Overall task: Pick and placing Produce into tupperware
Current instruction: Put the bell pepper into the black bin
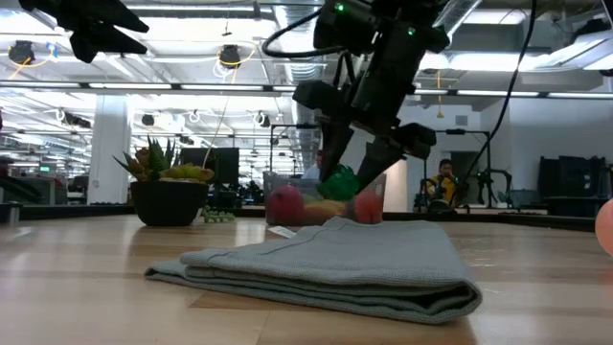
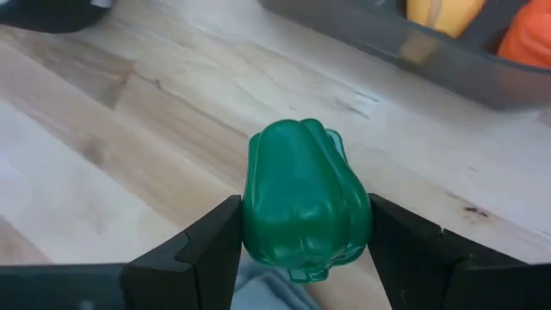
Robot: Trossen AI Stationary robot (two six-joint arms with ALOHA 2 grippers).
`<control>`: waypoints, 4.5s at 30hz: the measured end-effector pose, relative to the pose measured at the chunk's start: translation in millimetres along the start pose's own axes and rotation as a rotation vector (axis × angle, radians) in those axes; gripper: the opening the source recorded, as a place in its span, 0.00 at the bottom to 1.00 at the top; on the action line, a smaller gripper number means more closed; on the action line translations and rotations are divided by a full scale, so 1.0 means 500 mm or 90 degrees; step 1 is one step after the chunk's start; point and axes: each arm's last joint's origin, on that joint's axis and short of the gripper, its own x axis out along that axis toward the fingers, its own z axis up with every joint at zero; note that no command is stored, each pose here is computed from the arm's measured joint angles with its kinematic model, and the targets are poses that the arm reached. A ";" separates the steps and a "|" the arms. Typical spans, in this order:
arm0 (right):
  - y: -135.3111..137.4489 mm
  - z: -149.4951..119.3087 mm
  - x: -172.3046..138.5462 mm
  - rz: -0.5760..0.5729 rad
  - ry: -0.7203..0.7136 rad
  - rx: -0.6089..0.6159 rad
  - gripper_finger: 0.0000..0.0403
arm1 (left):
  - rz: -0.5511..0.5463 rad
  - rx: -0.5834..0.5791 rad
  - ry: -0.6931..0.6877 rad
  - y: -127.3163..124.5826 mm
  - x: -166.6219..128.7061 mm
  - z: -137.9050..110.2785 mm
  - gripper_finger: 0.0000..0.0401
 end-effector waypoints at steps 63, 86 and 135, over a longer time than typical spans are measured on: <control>-0.020 0.186 -0.100 -0.093 -0.097 -0.076 0.61 | 0.004 0.004 0.000 0.001 0.000 0.000 0.57; -0.057 0.232 -0.093 -0.096 -0.102 -0.078 0.61 | 0.019 0.004 -0.006 0.002 0.000 0.000 0.57; -0.064 0.242 0.011 -0.066 -0.038 -0.090 0.61 | 0.036 0.013 -0.004 0.004 0.000 -0.001 0.57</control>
